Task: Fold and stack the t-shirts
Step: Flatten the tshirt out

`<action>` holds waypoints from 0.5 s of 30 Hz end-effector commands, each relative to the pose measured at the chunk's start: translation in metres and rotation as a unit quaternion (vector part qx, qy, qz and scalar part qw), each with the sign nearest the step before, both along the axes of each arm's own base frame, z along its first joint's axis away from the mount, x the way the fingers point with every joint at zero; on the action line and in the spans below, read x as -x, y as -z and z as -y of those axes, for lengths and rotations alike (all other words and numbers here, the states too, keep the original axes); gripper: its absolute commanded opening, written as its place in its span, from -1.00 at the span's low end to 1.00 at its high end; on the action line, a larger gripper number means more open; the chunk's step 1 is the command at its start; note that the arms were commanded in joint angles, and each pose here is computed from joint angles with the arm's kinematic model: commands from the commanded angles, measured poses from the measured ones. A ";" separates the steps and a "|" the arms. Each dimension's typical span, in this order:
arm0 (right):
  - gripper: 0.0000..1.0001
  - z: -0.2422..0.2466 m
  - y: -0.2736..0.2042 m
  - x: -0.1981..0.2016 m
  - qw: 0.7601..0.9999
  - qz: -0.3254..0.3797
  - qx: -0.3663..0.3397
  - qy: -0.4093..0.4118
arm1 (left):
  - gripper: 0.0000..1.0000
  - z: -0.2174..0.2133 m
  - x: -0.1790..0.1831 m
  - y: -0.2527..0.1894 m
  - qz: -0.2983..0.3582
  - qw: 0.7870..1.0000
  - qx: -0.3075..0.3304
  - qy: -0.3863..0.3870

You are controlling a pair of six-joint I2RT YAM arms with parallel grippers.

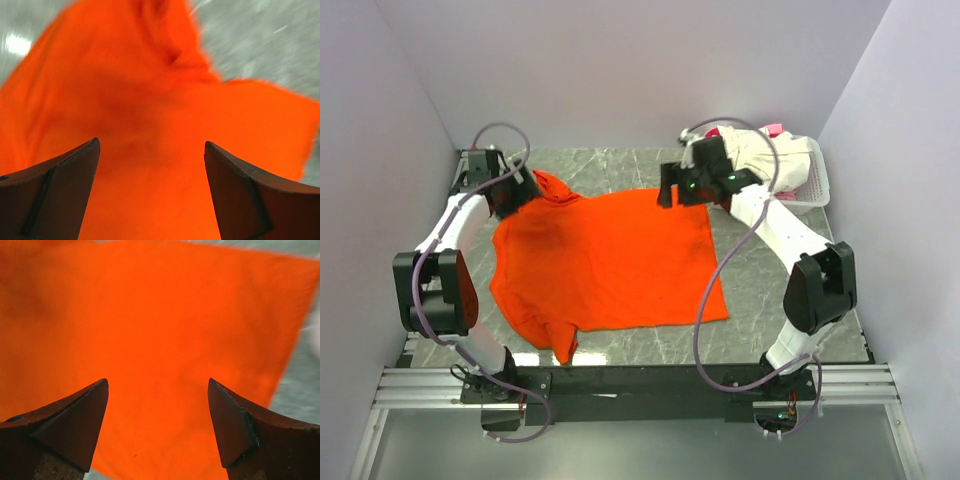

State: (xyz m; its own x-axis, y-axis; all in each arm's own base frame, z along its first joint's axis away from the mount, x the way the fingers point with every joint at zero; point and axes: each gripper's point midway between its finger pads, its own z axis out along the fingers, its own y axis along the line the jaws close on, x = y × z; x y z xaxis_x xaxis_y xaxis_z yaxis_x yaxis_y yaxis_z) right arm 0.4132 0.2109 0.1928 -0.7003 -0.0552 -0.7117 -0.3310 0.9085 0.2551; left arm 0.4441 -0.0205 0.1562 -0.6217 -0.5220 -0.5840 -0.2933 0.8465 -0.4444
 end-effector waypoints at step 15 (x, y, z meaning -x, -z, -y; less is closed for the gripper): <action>0.68 -0.049 0.103 0.001 0.992 -0.118 -0.004 -0.037 | 0.83 -0.038 0.033 0.095 -0.125 0.991 0.006 -0.041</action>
